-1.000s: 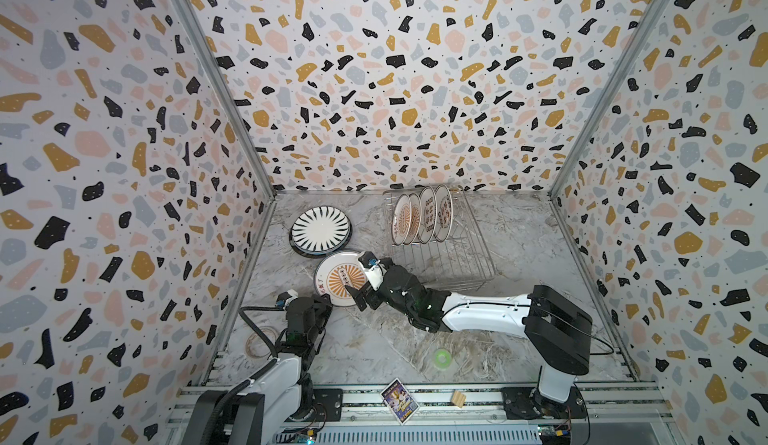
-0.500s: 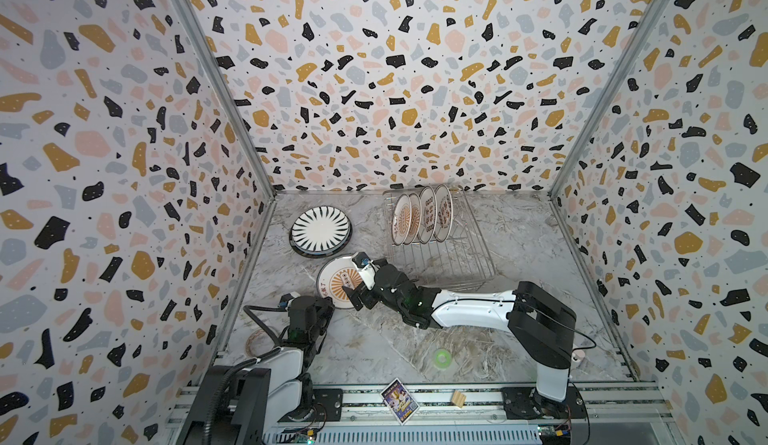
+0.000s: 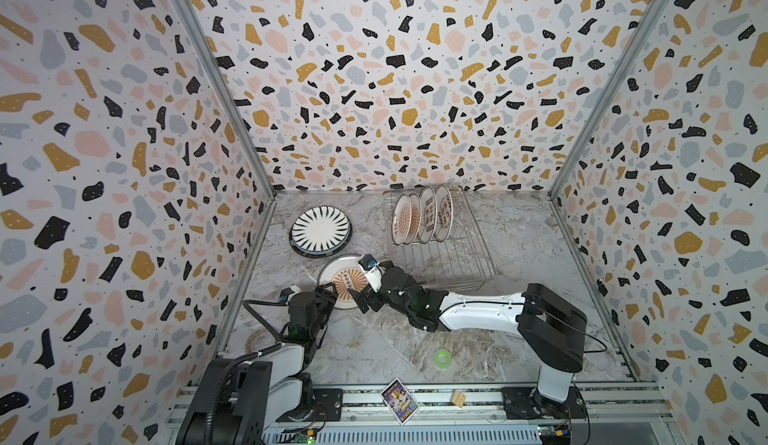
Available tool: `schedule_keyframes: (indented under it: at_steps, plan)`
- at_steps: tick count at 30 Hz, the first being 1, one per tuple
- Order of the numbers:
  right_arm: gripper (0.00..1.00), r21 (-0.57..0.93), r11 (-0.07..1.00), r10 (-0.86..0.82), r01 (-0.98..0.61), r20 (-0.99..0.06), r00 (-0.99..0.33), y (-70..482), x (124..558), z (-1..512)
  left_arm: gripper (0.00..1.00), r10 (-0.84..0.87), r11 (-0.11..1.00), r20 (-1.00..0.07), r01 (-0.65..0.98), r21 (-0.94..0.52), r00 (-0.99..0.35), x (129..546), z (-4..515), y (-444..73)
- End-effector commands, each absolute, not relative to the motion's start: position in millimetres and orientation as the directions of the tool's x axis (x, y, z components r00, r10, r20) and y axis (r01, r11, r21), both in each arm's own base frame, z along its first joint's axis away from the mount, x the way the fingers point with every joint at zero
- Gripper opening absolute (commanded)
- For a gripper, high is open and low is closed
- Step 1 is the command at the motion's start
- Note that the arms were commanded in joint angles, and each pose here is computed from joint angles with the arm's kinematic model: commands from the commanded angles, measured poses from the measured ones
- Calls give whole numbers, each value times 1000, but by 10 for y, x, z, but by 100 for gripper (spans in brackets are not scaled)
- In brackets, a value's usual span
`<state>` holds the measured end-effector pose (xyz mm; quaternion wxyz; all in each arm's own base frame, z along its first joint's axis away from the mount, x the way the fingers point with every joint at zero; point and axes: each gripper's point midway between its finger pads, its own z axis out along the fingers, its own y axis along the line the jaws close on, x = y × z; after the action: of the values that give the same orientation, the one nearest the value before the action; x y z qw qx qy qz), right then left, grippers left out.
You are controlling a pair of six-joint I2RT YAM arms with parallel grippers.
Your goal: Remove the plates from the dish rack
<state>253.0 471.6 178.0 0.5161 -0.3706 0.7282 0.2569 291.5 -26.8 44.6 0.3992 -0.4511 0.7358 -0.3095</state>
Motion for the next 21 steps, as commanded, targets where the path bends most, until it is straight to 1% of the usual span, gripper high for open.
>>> schedule_keyframes:
  at_steps: [1,3,5,6,9,12,14,17,20,21]
  plan:
    - [100,27,536,-128,-844,-985,-113,4662,2390,2475,84,-916,402,-339,-497,-769,-216,2818,318,-90]
    - [99,35,523,-97,-852,-990,-100,4578,2325,2607,94,-918,395,-350,-505,-767,-187,2802,339,-37]
    - [100,39,521,-71,-853,-994,-89,4483,2279,2713,100,-917,394,-363,-499,-772,-163,2807,403,2]
    - [99,43,521,-54,-853,-995,-83,4418,2260,2765,100,-916,394,-371,-493,-776,-149,2812,444,24]
    - [99,85,473,32,-877,-996,-80,4200,2214,2942,100,-897,426,-430,-464,-777,-105,2884,679,108]
    - [99,170,522,112,-836,-985,-131,3870,2408,3083,100,-867,454,-496,-496,-741,-53,2867,864,260]
    - [99,177,560,118,-810,-984,-133,3667,2535,3145,100,-857,448,-516,-487,-750,5,2831,1000,347]
    - [99,170,652,121,-739,-985,-120,3318,2782,3176,100,-842,472,-536,-406,-783,53,2826,1279,355]
    - [99,180,712,130,-679,-984,-124,3003,2995,3186,100,-831,530,-554,-243,-812,38,2876,1597,178]
    - [99,180,730,133,-659,-984,-121,2905,3060,3188,100,-818,567,-575,-151,-810,15,2901,1740,56]
